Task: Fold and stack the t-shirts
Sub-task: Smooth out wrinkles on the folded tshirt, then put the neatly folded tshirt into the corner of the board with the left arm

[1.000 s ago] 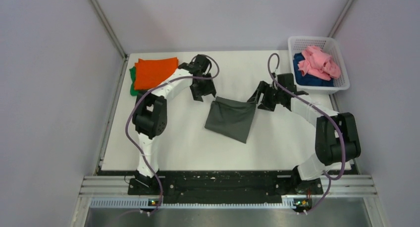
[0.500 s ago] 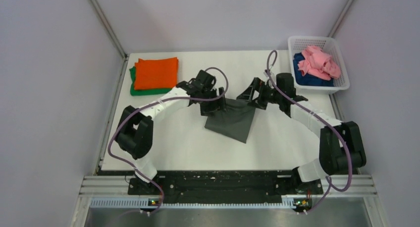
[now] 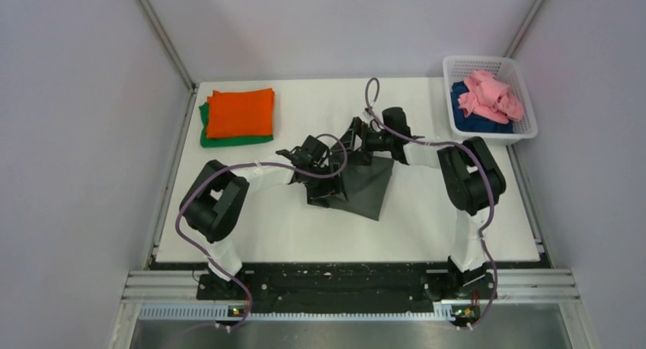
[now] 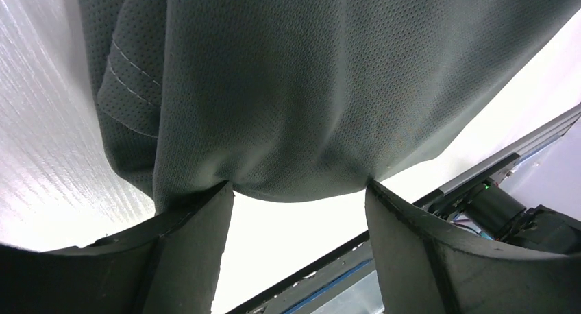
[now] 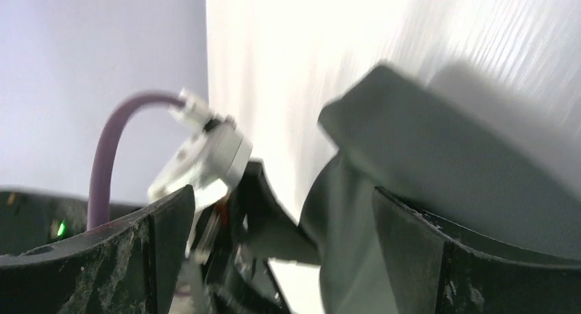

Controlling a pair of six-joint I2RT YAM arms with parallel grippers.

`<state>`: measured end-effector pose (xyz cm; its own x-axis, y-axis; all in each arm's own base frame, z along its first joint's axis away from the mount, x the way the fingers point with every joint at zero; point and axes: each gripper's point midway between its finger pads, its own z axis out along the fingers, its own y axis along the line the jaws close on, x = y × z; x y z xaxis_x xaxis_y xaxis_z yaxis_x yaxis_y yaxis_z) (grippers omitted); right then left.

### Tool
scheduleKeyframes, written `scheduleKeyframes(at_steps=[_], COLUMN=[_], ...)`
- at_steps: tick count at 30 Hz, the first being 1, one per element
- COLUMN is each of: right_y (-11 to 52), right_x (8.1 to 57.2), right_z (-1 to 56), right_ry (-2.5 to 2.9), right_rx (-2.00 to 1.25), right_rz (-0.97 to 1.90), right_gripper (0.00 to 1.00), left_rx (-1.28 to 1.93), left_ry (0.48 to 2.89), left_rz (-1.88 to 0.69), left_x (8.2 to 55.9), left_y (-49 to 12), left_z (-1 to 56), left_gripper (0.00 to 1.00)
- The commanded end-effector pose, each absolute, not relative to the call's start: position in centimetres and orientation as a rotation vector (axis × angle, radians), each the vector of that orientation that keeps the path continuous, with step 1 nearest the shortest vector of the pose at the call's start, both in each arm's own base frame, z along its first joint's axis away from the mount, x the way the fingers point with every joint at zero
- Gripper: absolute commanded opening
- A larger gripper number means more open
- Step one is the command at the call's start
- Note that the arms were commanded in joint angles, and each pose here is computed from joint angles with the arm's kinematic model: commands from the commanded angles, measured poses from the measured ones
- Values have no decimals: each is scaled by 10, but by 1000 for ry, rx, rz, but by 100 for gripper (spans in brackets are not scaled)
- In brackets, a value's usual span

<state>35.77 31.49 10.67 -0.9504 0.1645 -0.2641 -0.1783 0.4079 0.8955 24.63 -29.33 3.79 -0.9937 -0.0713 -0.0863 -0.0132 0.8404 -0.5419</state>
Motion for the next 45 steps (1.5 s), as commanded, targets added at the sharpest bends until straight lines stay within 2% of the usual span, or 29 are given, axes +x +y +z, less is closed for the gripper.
scheduleKeyframes(at_steps=[1, 3, 8, 11, 16, 18, 21, 25, 28, 35, 38, 42, 45], right_y=[329, 322, 321, 321, 308, 293, 268, 229, 199, 148, 136, 119, 110], right_x=[405, 422, 432, 432, 431, 422, 402, 372, 350, 307, 298, 294, 295], right_z=[108, 83, 69, 91, 177, 198, 215, 214, 204, 182, 183, 185, 184], right_ry=[2287, 2335, 2360, 2354, 2211, 2184, 2167, 2165, 2179, 2267, 2261, 2262, 2267], right_rx=[-82, -52, -57, -111, -210, -207, -209, -152, -120, -107, -100, -87, -67], right_rz=[1469, 1372, 1400, 1407, 1351, 1311, 1192, 1011, 868, 607, 543, 437, 377], right_gripper=[99, 99, 99, 99, 99, 99, 99, 99, 99, 99, 99, 99, 99], left_rx=[-92, -99, -124, -117, -45, 0, 34, -17, -32, 76, 87, 113, 126], left_ry=[2909, 2910, 2928, 2903, 2767, 2695, 2616, 2613, 2698, 2790, 2864, 2935, 2972], left_rz=[-782, -764, -691, -692, -751, -762, -687, -550, -470, -442, -419, -481, -432], left_x=[248, 246, 240, 246, 263, 270, 285, 319, 339, 370, 369, 352, 337], left_y=[-286, -282, -270, -272, -280, -279, -270, -245, -234, -254, -255, -264, -266], left_z=[17, 17, 15, 33, 104, 129, 148, 132, 116, 70, 44, 22, 8], left_gripper=[76, 75, 75, 75, 76, 97, 99, 99, 99, 99, 94, 80, 67])
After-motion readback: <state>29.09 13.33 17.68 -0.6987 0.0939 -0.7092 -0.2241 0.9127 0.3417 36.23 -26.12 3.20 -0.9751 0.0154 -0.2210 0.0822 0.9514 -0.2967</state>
